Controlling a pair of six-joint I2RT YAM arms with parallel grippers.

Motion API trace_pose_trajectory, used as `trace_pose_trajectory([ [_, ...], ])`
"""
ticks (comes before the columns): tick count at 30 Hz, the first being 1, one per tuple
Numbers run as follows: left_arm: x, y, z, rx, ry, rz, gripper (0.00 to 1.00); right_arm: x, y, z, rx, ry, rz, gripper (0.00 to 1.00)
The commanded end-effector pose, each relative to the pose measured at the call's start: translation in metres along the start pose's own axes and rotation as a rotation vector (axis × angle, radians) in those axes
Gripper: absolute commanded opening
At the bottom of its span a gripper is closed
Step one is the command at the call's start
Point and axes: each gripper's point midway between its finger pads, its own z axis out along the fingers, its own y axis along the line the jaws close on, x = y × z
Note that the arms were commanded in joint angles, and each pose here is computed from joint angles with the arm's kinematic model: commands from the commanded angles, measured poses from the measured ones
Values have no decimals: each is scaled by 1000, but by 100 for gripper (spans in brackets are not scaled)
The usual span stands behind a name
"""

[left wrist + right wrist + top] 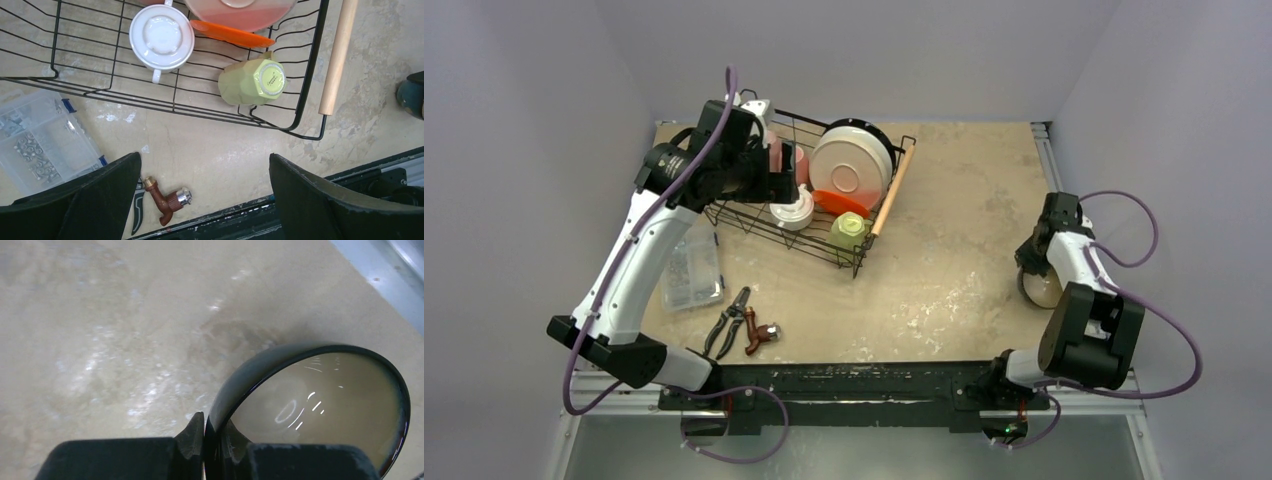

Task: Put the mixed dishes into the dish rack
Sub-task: Pick up the bowl from the corner of the board.

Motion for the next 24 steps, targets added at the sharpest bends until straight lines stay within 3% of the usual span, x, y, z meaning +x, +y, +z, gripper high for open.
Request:
trace_pose_trajectory([
  [1,-6,-7,-1,42,-20,-14,98,-30,78,-35,-385,-54,47,0],
  [8,-6,-13,-1,92,-9,-50,99,-78,157,-111,-726,-48,25,0],
  [15,-9,-15,-5,136,-4,-118,99,-113,217,-233,-1188,-104,7,0],
  [18,-10,-20,-7,190,6,-163,99,-109,240,-298,-1411,-71,-37,0],
  [24,-29,-60,-20,492,20,-277,96,-50,282,-438,-1828,-10,-347,0],
])
